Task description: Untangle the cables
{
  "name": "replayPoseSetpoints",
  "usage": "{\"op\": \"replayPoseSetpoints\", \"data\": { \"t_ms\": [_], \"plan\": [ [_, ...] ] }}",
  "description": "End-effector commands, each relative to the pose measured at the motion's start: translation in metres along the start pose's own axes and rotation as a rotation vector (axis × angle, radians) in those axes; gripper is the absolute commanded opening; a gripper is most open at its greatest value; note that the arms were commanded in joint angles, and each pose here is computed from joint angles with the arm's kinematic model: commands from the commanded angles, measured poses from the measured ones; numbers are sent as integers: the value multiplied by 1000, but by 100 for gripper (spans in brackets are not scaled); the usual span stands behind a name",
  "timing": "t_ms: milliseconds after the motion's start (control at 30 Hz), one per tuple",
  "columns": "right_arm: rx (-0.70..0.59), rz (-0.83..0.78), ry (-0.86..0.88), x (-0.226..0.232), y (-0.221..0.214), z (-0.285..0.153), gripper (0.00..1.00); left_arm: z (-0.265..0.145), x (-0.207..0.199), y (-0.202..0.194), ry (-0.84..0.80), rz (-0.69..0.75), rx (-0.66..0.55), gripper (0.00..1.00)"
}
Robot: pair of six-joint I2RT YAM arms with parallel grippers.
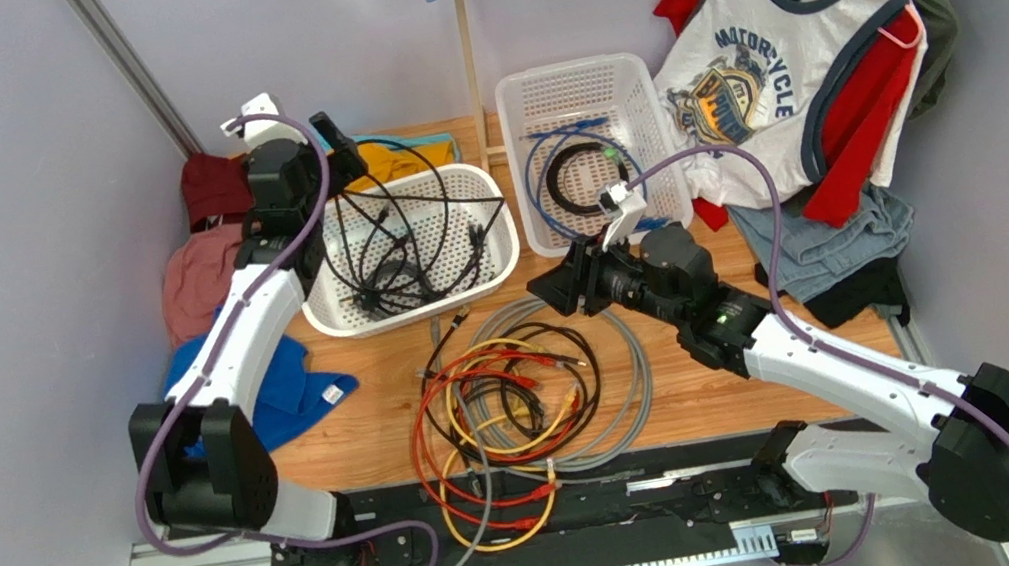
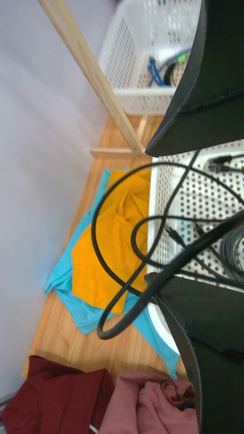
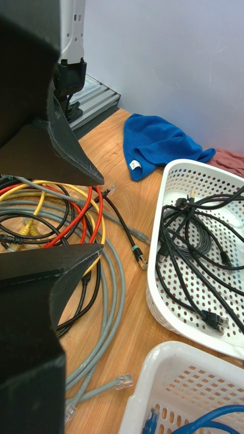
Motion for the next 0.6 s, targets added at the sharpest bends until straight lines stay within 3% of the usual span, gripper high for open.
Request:
{"op": "replayPoseSetpoints", "data": {
  "t_ms": [0,167,367,467,567],
  "plan": [
    [-51,5,33,8,9,-4,49,-35,-17,31,-40,-33,-69,94],
    [-39,9,37,8,4,-6,49,-44,-23,32,-79,-43,-44,91],
    [-25,7,29,7,-4,-12,49,-39,-6,6,-3,-36,47,91],
    [-30,-2,21,6,-3,-16,49,-54,-8,8,-51,-61,32,79],
    [-36,-12,16,5,-2,-18,49,-72,-1,13,-35,-86,-18,60]
  ]
}}
Point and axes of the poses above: each gripper's point midway between its finger pads, its own z axis out along the fingers, its own x axis along the line the jaws close on, y = z × x, the point moved 6 cm from there along -z, back along the fingers, and after that the axes turned 15 degrees about -z, right-handed, at the moved point
